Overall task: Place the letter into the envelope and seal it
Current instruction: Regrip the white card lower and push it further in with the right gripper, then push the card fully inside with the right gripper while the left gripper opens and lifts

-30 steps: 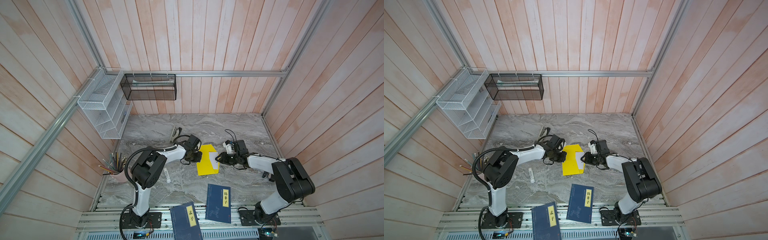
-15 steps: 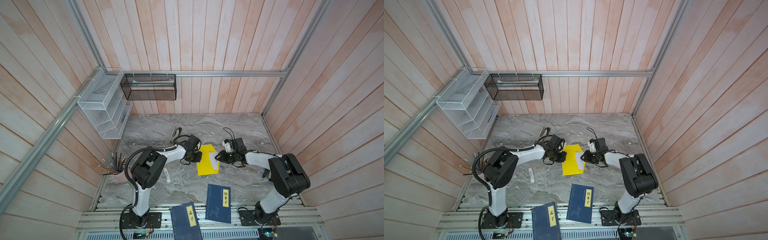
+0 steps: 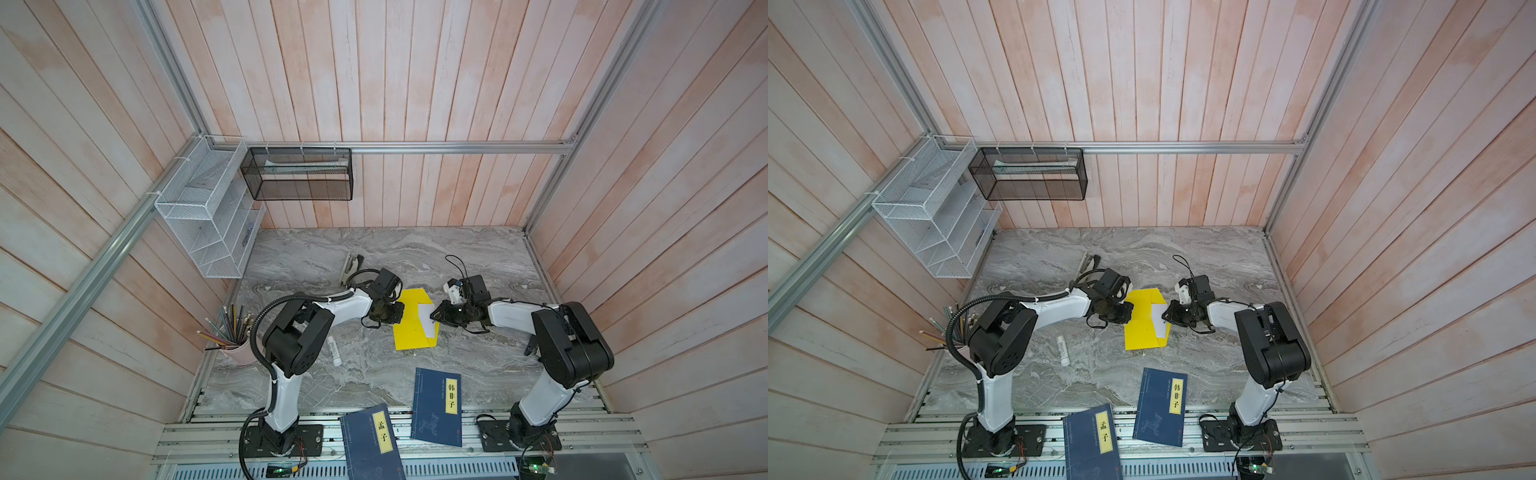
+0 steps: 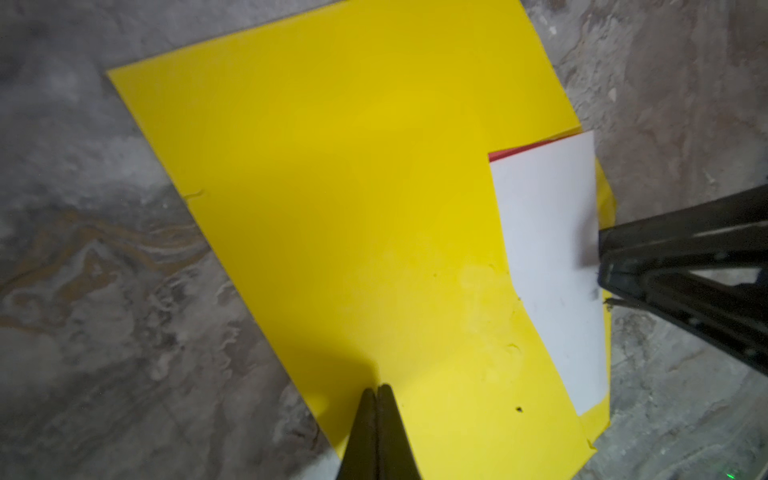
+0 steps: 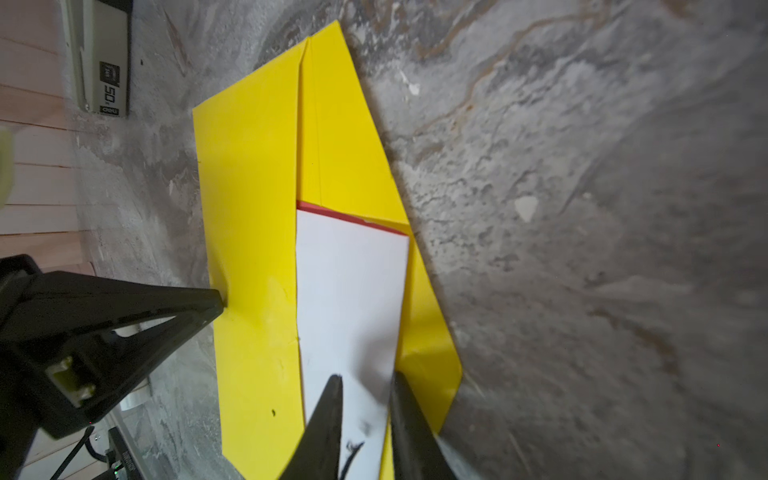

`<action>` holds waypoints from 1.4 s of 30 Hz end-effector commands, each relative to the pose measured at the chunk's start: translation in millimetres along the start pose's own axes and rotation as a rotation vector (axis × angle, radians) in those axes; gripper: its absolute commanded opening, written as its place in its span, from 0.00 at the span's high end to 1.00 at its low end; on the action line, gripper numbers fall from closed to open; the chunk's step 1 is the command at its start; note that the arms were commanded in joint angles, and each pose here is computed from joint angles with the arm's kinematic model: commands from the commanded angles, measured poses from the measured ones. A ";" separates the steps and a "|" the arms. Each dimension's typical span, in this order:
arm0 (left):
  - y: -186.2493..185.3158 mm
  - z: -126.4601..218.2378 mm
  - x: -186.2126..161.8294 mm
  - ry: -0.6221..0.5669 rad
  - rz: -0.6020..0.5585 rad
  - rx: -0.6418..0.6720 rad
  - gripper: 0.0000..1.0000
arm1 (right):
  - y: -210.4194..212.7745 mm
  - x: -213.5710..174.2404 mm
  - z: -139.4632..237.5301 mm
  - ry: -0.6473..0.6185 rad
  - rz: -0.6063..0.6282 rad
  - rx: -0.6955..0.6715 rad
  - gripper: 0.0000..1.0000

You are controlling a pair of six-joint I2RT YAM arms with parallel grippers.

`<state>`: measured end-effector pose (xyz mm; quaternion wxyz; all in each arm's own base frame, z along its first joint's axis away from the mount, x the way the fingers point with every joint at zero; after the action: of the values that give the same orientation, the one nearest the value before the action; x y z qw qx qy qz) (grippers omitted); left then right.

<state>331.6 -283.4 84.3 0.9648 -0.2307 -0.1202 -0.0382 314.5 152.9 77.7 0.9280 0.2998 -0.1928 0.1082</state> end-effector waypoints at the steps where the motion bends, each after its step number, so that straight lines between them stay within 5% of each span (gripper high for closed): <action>1: 12.8 -15.5 -7.8 0.064 -0.003 0.045 1.00 | -2.4 0.0 -5.4 0.029 -0.020 0.007 0.80; 21: 1.7 -5.9 3.0 0.024 -0.020 0.016 1.00 | 6.8 6.2 -19.4 0.056 0.004 0.041 0.78; 31: -21.1 46.3 21.5 -0.132 -0.024 -0.057 0.66 | 0.3 2.5 -20.2 0.068 0.000 -0.002 0.78; 42: 0.1 41.9 9.8 -0.099 0.115 -0.068 0.55 | 3.6 5.4 -16.6 0.057 0.003 0.007 0.78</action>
<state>336.6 -269.3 144.9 0.9446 -0.2734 -0.1815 -0.0007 326.5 169.2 76.7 0.9216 0.3186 -0.1843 0.1230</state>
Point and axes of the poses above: each gripper's point midway between its finger pads, its own z axis back along the fingers, its own y axis along the line the jaws close on, x = y × z, the point moved 7 cm from there along z, back along the fingers, and after that the axes turned 15 degrees about z, right-handed, at the moved point
